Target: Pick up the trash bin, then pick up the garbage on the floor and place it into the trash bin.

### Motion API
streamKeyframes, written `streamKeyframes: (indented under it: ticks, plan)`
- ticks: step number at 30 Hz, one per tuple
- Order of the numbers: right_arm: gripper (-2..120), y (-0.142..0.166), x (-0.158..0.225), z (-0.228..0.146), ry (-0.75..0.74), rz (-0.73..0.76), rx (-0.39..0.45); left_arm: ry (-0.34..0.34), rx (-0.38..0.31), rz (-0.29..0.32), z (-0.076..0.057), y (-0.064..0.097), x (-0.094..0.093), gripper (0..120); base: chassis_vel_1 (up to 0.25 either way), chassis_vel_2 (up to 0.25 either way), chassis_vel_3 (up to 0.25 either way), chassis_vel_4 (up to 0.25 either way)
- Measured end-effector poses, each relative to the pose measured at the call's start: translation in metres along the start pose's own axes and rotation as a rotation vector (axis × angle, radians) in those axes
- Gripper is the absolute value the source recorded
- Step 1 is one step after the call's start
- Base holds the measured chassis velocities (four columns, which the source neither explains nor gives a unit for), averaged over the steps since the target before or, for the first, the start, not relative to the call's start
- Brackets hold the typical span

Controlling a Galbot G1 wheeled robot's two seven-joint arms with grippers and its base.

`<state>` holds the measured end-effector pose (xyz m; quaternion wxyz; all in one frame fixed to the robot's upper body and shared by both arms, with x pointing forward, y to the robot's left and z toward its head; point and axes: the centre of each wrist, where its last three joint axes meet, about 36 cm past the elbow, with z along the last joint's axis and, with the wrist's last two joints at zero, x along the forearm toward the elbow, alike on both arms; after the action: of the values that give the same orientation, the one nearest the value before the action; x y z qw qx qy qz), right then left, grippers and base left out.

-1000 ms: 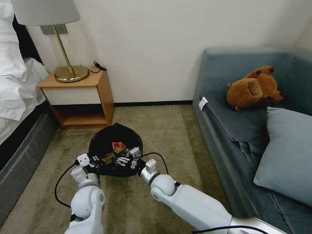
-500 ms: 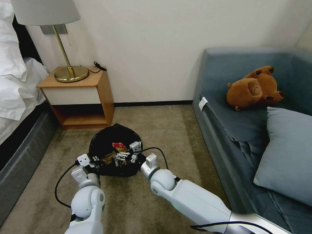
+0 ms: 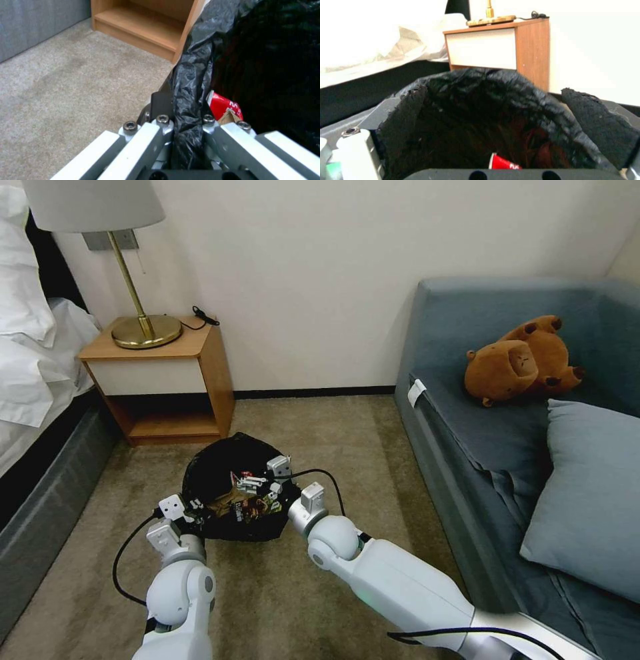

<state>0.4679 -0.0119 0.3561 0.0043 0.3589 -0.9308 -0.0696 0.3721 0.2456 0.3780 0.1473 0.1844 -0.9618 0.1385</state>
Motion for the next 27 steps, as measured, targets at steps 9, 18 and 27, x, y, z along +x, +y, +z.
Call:
streamKeyframes:
  ticks: [9, 18, 27]
  plan:
    - [100, -0.017, 0.002, -0.019, -0.036, 0.079, -0.012, 0.003, 0.011, -0.006, 0.000, 0.004, -0.001, 1, 0.000, 0.000, 0.000, 0.000]
    - [100, -0.046, 0.015, -0.033, -0.076, 0.212, 0.024, 0.005, 0.033, -0.005, -0.001, 0.006, -0.003, 1, 0.000, 0.000, 0.000, 0.000]
    - [100, -0.069, 0.033, -0.023, -0.074, 0.318, 0.036, 0.011, 0.042, -0.008, -0.001, 0.009, -0.003, 1, 0.000, 0.000, 0.000, 0.000]
